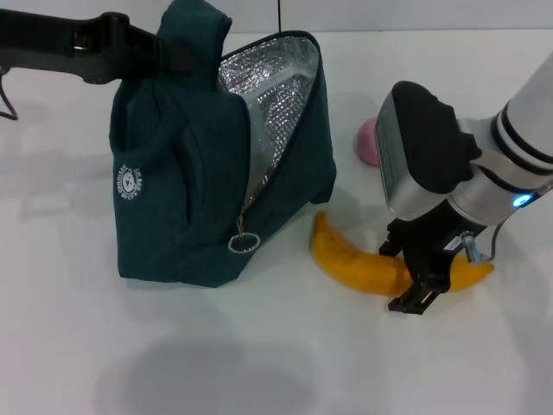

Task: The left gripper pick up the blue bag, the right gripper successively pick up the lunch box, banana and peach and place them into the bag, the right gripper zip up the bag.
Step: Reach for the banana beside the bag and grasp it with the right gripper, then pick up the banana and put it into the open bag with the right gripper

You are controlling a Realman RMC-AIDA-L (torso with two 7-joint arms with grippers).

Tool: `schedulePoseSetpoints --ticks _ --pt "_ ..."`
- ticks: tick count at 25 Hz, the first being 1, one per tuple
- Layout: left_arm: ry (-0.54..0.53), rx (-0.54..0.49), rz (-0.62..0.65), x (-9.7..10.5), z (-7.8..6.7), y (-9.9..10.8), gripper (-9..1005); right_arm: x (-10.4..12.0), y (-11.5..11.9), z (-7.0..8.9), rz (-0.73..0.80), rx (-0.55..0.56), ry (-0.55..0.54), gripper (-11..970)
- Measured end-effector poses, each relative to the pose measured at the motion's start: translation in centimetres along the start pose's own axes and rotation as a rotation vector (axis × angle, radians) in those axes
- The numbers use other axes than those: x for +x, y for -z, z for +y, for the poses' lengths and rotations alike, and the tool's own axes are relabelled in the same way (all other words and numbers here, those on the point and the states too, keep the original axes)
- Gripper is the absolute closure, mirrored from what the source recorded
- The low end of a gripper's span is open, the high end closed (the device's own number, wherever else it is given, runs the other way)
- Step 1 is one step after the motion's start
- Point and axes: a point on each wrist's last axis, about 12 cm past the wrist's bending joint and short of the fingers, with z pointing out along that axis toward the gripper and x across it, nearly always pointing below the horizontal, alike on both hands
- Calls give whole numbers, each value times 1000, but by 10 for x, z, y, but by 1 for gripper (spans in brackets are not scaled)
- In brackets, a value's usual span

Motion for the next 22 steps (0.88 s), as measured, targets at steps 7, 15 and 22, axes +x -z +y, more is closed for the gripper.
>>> schedulePoseSetpoints --ticks 7,15,22 --pt "-1 1 1 0 0 0 954 1 -2 -1 4 8 -5 318" --pt "-4 -3 -1 -1 0 1 953 1 2 1 12 -17 -7 458" --pt "-7 -3 -1 -1 0 2 952 -5 31 16 -46 -138 17 541"
